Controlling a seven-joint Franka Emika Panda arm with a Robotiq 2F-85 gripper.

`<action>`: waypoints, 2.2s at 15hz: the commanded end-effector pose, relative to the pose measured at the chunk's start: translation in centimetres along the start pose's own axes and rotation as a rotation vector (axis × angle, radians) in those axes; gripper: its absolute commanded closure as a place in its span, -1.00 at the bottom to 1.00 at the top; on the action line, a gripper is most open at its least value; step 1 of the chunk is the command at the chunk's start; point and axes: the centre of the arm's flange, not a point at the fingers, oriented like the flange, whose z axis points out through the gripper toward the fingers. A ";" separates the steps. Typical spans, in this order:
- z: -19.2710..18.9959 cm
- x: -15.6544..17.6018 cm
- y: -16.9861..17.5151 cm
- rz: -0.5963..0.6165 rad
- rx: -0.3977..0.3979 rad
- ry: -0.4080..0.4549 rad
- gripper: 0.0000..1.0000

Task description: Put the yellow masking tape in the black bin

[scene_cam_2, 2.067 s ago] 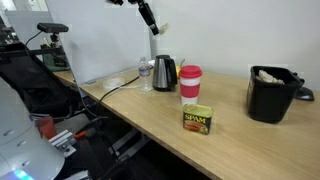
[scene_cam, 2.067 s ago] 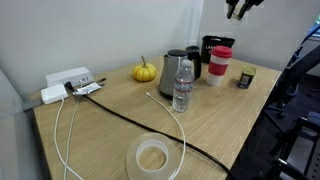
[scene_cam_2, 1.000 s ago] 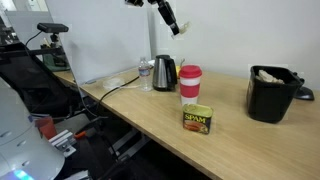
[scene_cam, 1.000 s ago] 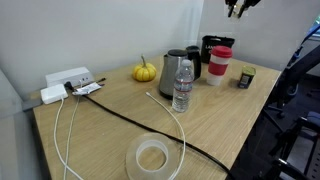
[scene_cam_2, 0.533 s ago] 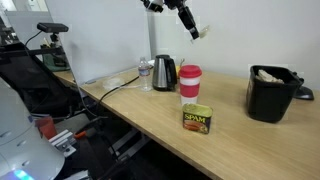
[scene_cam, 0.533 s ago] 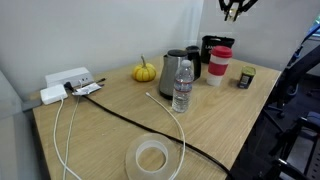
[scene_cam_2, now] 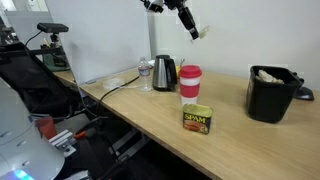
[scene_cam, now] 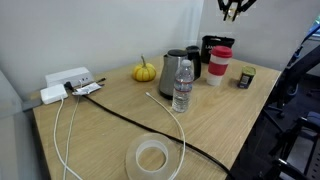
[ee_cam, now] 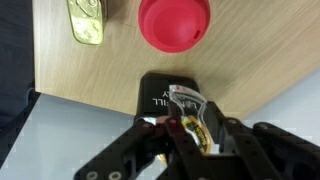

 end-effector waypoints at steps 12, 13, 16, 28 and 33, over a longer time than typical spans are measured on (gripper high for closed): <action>6.5 10.2 -1.2 0.190 -0.066 0.017 0.84; 7.4 11.1 -1.4 0.211 -0.076 0.018 0.84; 10.1 13.6 -2.0 0.285 -0.106 0.029 0.84; 18.6 16.4 -3.1 0.492 -0.243 -0.003 0.84; 20.5 18.2 -3.2 0.569 -0.278 0.001 0.84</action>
